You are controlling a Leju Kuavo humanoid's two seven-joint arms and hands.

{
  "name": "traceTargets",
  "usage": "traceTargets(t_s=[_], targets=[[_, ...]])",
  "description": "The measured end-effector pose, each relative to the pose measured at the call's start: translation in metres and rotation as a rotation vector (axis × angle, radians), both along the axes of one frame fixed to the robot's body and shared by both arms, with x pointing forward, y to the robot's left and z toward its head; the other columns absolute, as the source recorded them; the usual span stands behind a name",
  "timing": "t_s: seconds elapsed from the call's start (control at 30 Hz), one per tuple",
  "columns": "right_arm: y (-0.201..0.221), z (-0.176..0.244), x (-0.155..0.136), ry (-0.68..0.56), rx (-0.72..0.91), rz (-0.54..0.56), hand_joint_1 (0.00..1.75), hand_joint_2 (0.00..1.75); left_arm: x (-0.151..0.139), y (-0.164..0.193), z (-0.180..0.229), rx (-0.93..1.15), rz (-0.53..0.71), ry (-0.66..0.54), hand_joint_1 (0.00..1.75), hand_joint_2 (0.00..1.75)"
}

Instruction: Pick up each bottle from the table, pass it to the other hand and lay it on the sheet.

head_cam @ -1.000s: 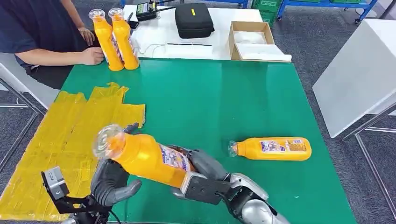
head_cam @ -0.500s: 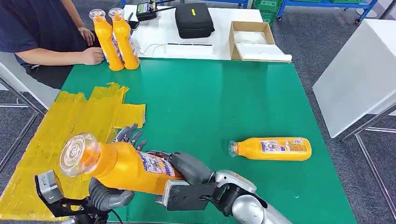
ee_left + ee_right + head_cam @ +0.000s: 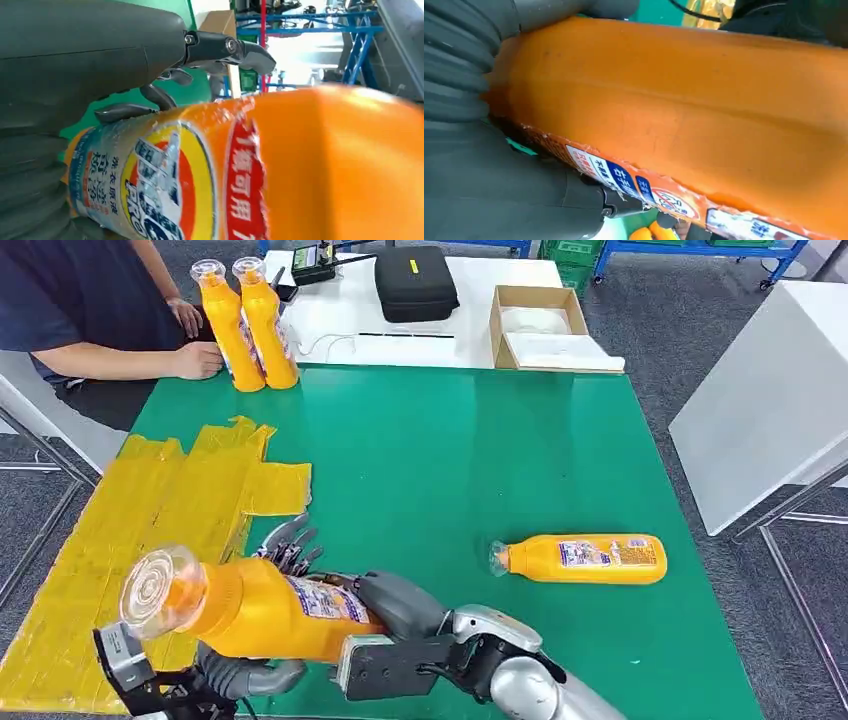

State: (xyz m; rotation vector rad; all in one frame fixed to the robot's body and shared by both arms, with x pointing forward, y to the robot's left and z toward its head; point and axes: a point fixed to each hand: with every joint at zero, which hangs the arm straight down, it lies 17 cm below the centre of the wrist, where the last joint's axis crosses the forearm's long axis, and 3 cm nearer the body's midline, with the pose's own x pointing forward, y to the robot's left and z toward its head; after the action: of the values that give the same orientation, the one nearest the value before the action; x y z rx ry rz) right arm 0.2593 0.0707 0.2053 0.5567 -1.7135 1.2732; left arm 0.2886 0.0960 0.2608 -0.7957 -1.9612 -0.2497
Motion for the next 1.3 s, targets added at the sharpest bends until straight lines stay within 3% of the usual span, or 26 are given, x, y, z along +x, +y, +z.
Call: traceTargets(t_s=[0.37,0.4,0.43,0.47,1.17,1.2,1.23,1.3], targets=[[0.0017,-0.0041,0.0009,-0.001,-0.019,0.014,1.75,1.75,-0.0036,-0.0069,-0.0020,0.088,0.008,-0.055,0.00,1.75],[0.0017,-0.0041,0.0011,-0.002,-0.020,0.014,1.75,1.75,-0.0035,-0.0068,-0.0021,0.090,0.008,-0.057,0.09,1.75],[0.0019,-0.0041,0.0012,-0.003,-0.021,0.015,1.75,1.75,-0.0036,-0.0069,-0.0024,0.092,0.007,-0.057,1.57,1.75],[0.0020,-0.0044,0.0013,-0.003,-0.023,0.016,1.75,1.75,-0.0036,-0.0069,-0.0023,0.093,0.007,-0.058,1.75,1.75],[0.0033,-0.0060,0.0001,0.001,-0.028,0.027,1.75,1.75,-0.0047,-0.0016,0.0039,0.034,-0.008,-0.054,1.75,1.75],[0.0033,-0.0062,0.0001,0.002,-0.028,0.026,0.93,1.75,-0.0047,-0.0013,0.0041,0.031,-0.009,-0.053,1.75,1.75],[0.0033,-0.0064,0.0002,0.002,-0.029,0.026,0.00,1.75,-0.0046,-0.0011,0.0040,0.030,-0.011,-0.050,1.75,1.75],[0.0031,-0.0074,0.0004,0.001,-0.031,0.023,0.00,1.75,-0.0036,-0.0004,0.0035,0.032,-0.007,-0.046,1.75,1.75]])
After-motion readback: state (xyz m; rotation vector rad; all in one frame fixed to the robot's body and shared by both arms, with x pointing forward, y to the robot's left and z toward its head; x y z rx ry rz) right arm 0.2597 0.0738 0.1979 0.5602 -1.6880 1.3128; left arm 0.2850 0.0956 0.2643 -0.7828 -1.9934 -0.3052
